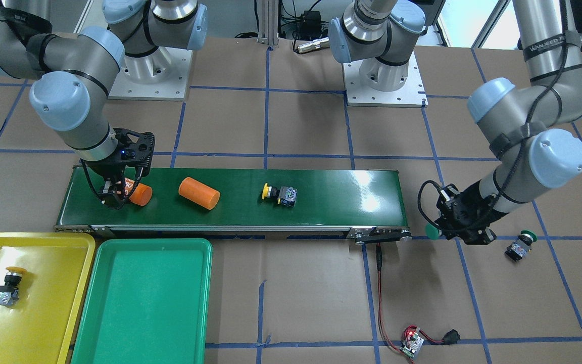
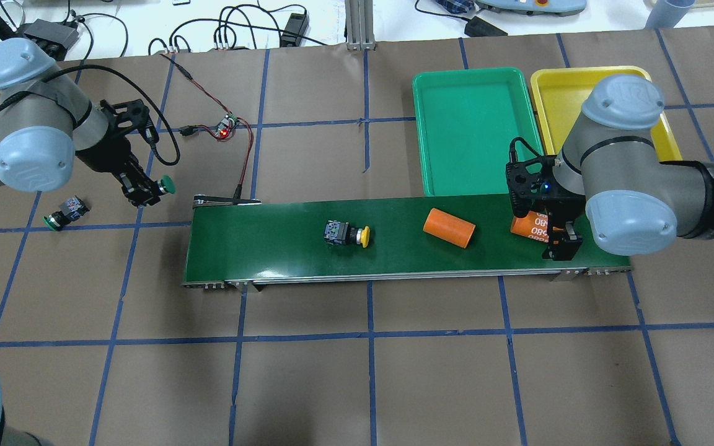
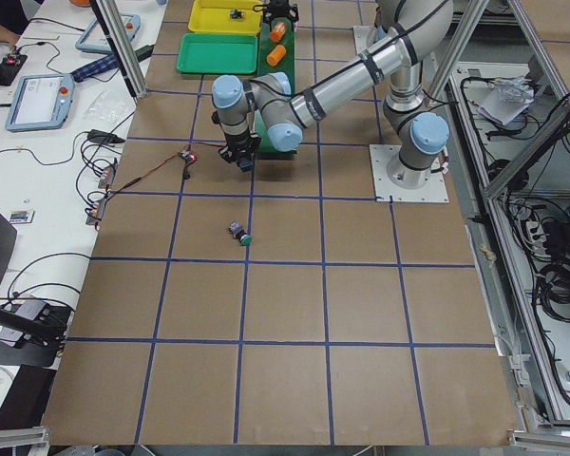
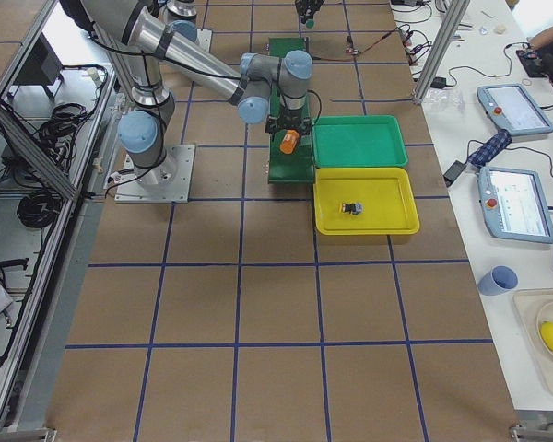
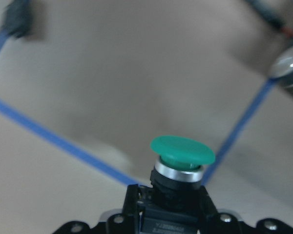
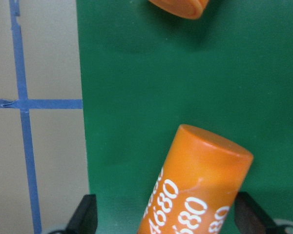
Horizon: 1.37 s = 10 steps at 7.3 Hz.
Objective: Sort buttons by color to trays
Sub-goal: 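Place the green-capped button on the belt while right gripper grasps orange cylinder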
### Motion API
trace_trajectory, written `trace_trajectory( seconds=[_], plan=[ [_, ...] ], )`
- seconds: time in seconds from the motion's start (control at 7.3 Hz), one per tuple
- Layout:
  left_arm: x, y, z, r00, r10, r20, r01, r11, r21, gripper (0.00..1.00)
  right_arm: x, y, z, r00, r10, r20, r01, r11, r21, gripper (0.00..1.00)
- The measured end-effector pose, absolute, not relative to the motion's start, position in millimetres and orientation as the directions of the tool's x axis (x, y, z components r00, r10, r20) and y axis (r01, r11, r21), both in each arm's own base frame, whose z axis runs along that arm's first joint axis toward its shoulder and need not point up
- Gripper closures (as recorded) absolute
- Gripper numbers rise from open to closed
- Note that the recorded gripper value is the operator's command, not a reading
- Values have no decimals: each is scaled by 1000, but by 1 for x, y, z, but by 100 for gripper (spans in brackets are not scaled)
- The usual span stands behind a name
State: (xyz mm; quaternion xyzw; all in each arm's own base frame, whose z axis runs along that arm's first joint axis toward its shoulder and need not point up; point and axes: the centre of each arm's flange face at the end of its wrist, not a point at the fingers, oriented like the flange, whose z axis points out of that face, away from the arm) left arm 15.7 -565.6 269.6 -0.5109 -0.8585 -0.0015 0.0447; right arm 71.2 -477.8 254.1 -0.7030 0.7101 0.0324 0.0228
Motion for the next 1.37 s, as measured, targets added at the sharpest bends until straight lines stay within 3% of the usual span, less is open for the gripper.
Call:
trace_trajectory(
  seconds=[0.41, 0.55, 0.68, 0.82, 0.96, 1.37],
  plan=[
    [-118, -508, 293, -279, 959, 43, 958, 281, -48, 100, 72, -478, 254, -10, -997, -78, -1000, 9, 12, 0],
    [-154, -492, 290, -228, 973, 32, 972, 229, -44, 96, 72, -478, 254, -10, -997, -78, -1000, 9, 11, 0],
    [-175, -479, 280, -212, 977, 28, 976, 213, -41, 48, 72, -478, 254, -9, -997, -78, -1000, 8, 11, 0],
    [-185, -470, 267, -208, 978, 16, 977, 209, -42, 20, 74, -477, 254, -5, -997, -78, -1000, 5, 11, 0],
    [-190, -462, 253, -211, 977, -12, 976, 211, -51, 0, 77, -477, 254, 1, -997, -77, -1000, -2, 11, 0],
    [-186, -465, 267, -299, 949, -102, 954, 294, -60, 0, 83, -477, 255, 11, -997, -74, -1000, -12, 12, 0]
  ],
)
